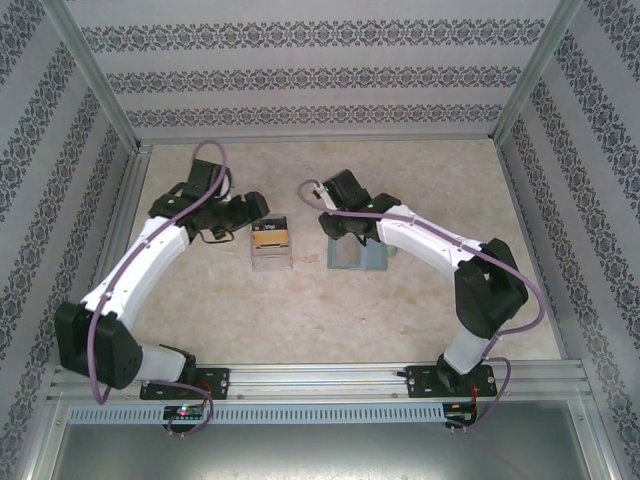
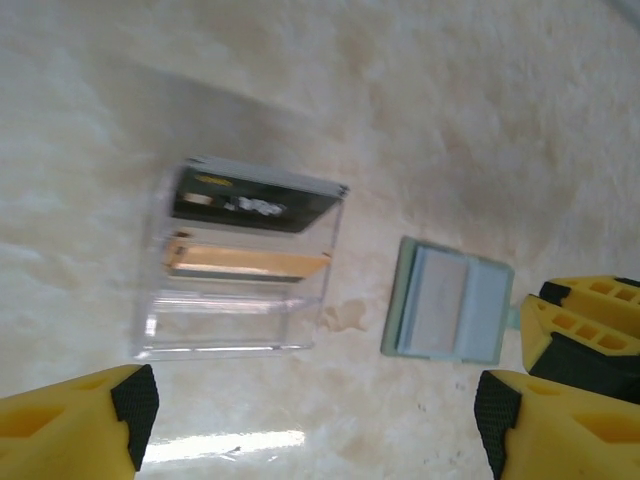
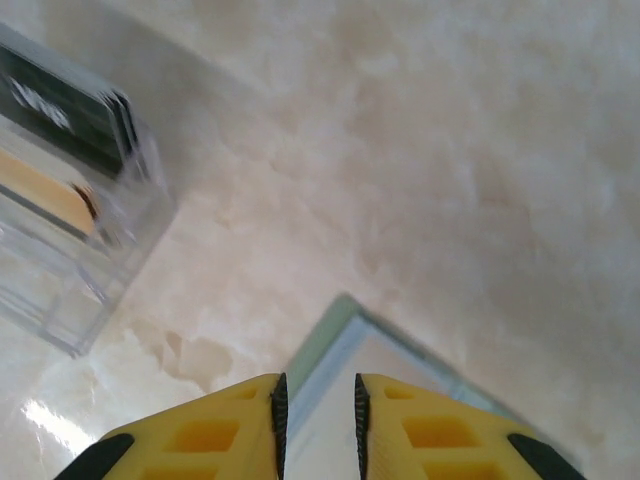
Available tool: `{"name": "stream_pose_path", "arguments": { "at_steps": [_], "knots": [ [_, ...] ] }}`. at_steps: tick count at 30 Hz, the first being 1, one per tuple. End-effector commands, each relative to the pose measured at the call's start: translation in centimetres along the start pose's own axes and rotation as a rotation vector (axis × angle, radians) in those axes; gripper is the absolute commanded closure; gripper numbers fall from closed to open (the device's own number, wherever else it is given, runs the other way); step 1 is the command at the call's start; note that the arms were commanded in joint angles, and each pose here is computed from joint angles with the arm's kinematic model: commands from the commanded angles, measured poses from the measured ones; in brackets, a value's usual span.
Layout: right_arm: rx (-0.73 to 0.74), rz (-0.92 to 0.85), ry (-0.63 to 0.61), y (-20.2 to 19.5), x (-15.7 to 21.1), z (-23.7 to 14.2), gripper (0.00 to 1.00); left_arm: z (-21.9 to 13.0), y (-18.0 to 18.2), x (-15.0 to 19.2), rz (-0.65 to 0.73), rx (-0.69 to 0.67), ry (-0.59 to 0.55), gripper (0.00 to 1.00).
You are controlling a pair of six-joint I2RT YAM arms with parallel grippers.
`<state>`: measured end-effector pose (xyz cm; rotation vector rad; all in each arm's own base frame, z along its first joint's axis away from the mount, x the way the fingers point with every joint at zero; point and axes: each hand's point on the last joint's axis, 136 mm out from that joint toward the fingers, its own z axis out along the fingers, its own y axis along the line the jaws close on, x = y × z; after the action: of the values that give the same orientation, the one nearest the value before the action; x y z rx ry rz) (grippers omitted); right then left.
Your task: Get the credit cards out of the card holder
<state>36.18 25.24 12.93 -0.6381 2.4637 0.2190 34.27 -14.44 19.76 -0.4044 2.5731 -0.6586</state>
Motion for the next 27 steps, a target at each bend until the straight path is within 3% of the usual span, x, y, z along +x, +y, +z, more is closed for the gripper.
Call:
{"name": "stream_pose_path", "arguments": {
  "at_steps": [1,5,13,16,27],
  "knots": [
    [-0.015,0.229,0.003,-1.7,1.7,-0.5,0.73,1.9,-4.1,0.3,0.050,0.083,0.025,0.20],
    [-0.008,0.418,0.051,-4.1,5.0,-0.3,0.75,5.6,-6.6,2.5,0.093,0.087,0.119,0.25],
    [0.001,0.616,0.140,-7.1,10.4,0.8,0.79,11.0,-9.3,5.8,0.142,0.101,0.253,0.38],
    [0.005,0.663,0.174,-7.8,11.8,1.5,0.81,12.7,-9.9,7.1,0.141,0.113,0.301,0.43],
    [0.027,0.725,0.241,-9.5,14.0,3.8,0.78,17.3,-10.4,10.5,0.166,0.103,0.424,0.46]
  ]
}}
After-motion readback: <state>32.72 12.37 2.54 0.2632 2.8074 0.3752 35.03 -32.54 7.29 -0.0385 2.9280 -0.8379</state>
